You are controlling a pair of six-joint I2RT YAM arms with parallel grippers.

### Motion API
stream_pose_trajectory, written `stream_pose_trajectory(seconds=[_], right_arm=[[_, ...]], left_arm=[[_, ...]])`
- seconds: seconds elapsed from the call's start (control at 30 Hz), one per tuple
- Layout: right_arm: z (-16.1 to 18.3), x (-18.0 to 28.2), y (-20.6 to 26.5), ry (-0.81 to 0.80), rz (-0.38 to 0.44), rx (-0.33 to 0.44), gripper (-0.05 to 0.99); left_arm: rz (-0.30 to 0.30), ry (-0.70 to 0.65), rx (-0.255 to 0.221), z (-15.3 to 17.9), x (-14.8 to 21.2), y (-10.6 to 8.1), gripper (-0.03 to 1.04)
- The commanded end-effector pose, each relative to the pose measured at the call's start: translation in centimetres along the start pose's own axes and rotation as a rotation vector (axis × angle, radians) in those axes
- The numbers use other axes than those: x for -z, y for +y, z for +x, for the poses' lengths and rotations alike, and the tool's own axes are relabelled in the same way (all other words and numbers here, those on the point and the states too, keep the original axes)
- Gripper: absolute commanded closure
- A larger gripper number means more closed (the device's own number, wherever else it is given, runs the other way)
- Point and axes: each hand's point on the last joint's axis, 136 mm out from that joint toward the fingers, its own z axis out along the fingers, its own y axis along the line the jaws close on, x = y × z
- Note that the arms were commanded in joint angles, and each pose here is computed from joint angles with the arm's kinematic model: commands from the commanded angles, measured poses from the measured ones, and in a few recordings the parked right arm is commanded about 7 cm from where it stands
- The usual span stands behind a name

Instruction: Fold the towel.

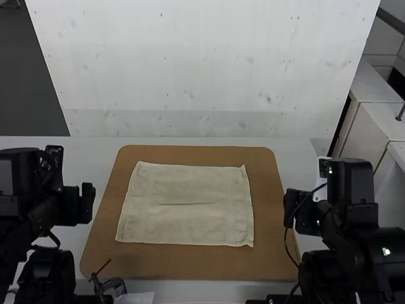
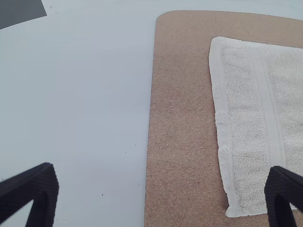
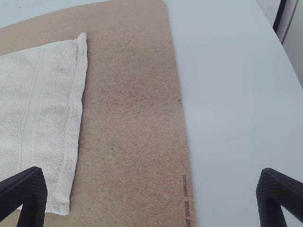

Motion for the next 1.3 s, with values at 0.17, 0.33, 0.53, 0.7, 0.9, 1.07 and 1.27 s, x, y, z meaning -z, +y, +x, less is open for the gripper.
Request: stream_pose_trajectory(seconds=[0.17,0.33,0.53,0.7,0.9,1.07,1.27], right_arm=[[-1.0,0.9,1.5,-0.046,-0.089,0.019,-0.03],[-1.0,0.9,1.5,-0.047,-0.088,0.017,-0.03],[-1.1,0.8,0.9,-0.046,-0.056,0.000,-0.03],[-1.0,0.8,0.7,-0.043,-0.042,-0.010,-0.03],[-1.0,0.8,0.7,-0.042,-0.046,-0.034,-0.03],[-1.3,0.5,0.9,-0.021,-0.053,-0.030,-0.03],[-1.5,-2.2,1.5,0.129,-0.049,-0.016,-0.03]], left_arm=[[0.096,-0.094,0.011,-1.8,1.1,-1.5,0.02],[0.087,-0.094,0.013,-1.8,1.1,-1.4,0.03],[0.082,-0.083,-0.006,-1.6,0.9,-1.3,0.03],[0.083,-0.082,-0.014,-1.6,0.9,-1.4,0.04],[0.060,-0.079,-0.005,-1.6,0.9,-1.0,0.04],[0.069,-0.029,-0.013,-1.1,0.3,-1.1,0.04],[0.116,0.162,-0.017,-1.9,-2.7,-1.8,0.04]])
